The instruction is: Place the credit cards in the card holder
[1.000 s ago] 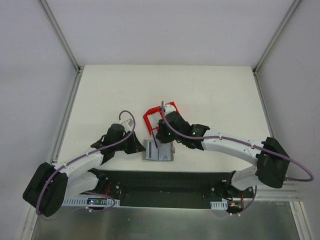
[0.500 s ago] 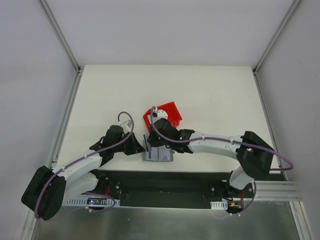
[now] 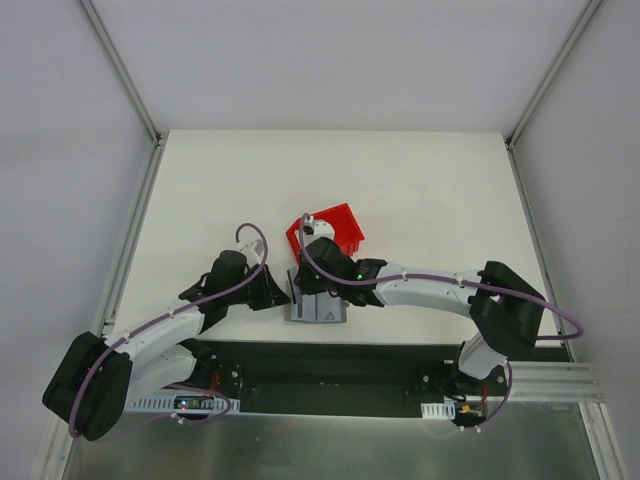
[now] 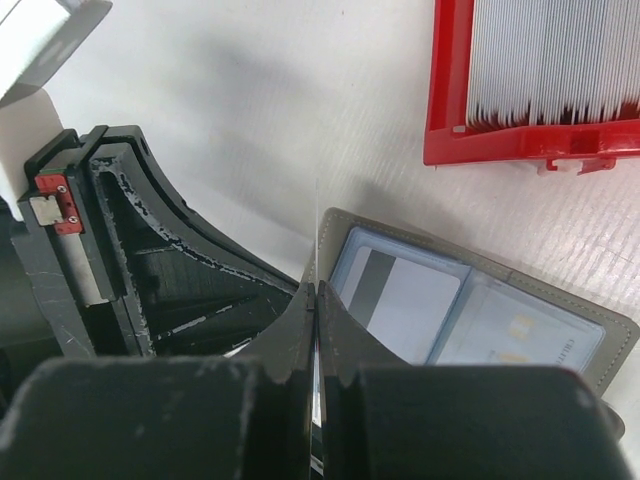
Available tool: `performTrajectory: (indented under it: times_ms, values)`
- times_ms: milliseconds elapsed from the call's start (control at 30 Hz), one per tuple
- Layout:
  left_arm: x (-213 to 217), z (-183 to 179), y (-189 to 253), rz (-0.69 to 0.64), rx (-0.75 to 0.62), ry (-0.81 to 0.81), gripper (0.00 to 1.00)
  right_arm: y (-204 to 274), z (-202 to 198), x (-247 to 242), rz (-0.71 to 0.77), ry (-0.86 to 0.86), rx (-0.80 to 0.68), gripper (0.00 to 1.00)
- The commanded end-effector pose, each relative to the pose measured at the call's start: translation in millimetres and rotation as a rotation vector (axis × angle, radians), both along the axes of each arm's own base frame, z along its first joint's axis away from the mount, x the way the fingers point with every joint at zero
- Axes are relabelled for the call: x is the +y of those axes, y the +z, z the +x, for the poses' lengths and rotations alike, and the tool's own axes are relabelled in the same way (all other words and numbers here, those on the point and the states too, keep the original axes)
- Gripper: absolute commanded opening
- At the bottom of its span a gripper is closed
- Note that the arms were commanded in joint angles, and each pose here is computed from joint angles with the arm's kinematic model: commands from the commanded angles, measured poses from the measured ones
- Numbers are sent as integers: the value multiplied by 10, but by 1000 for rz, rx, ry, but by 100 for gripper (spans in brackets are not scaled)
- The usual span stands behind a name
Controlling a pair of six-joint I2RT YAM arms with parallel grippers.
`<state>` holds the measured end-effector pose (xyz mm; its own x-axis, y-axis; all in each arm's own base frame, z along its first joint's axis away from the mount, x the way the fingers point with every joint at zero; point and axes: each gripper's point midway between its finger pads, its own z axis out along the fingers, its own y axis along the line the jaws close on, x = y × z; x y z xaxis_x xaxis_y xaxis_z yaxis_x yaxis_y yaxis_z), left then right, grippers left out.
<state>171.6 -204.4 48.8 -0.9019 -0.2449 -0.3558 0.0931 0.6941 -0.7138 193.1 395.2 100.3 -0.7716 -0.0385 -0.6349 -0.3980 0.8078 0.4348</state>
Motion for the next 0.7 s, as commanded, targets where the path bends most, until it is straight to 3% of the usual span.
performTrajectory:
  times_ms: [0, 667]
  values:
    - [-25, 5, 42, -20, -14, -10, 0, 150, 39, 14, 0, -21, -35, 1]
    - [-16, 6, 17, -11, -12, -9, 0, 214, 67, -301, -147, -60, -101, 0]
